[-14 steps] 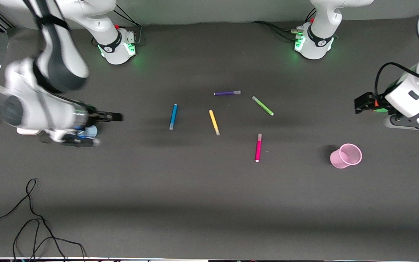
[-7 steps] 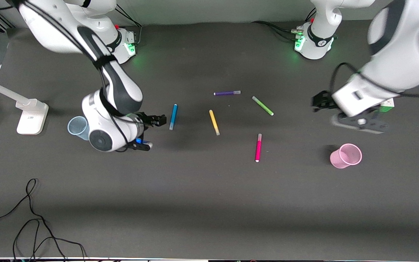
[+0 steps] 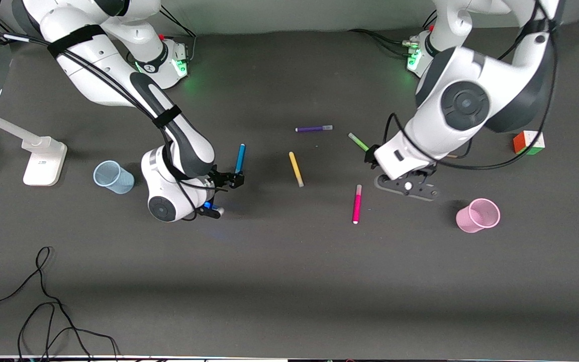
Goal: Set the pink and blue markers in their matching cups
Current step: 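Lower the right gripper onto the blue marker while the left gripper reaches pink, then close the right gripper on the blue marker while the left gripper grasps pink, then carry the blue marker to the blue cup while the left gripper carries pink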
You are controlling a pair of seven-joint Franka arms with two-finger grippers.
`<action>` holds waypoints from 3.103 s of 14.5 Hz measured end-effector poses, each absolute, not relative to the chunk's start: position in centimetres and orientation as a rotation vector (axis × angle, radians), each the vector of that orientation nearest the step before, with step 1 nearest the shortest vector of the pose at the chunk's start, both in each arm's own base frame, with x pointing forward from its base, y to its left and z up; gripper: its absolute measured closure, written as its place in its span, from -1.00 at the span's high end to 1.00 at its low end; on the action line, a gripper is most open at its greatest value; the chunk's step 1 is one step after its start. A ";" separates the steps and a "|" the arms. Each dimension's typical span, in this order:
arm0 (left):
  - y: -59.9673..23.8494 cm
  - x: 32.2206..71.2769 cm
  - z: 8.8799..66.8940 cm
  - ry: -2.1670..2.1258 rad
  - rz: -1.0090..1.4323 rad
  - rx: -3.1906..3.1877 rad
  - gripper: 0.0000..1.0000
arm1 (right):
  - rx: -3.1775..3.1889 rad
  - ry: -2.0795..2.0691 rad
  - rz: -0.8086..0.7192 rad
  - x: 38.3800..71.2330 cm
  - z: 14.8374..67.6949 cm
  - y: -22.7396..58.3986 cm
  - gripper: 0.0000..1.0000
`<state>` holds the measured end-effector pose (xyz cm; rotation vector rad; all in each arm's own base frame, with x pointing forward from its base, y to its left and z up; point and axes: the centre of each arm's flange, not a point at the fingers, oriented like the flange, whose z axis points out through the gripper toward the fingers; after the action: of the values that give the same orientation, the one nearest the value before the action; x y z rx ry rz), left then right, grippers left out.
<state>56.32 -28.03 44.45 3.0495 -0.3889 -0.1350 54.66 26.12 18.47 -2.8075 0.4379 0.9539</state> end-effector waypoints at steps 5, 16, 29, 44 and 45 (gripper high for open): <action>-29.6 55.8 34.7 -0.415 -0.129 3.073 0.99 | -2.806 0.465 0.923 54.5 15.7 26.3 1.00; -32.5 52.2 18.7 -0.413 -0.083 3.178 0.97 | -2.813 0.481 0.908 53.6 13.8 26.4 0.07; -32.8 51.2 17.9 -0.412 -0.116 3.181 -0.66 | -2.813 0.472 0.898 53.9 14.9 26.6 -0.67; -21.2 60.1 38.9 -0.077 -0.252 3.094 -0.66 | -3.169 0.367 0.145 54.6 46.0 16.2 -0.67; -18.6 60.9 40.5 -0.062 -0.282 3.087 -0.66 | -3.175 0.346 0.094 54.5 47.7 14.9 -0.67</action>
<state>60.86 -18.62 40.54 3.0867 -0.0617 -0.2816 54.51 14.89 47.65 -3.1750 0.3463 0.0941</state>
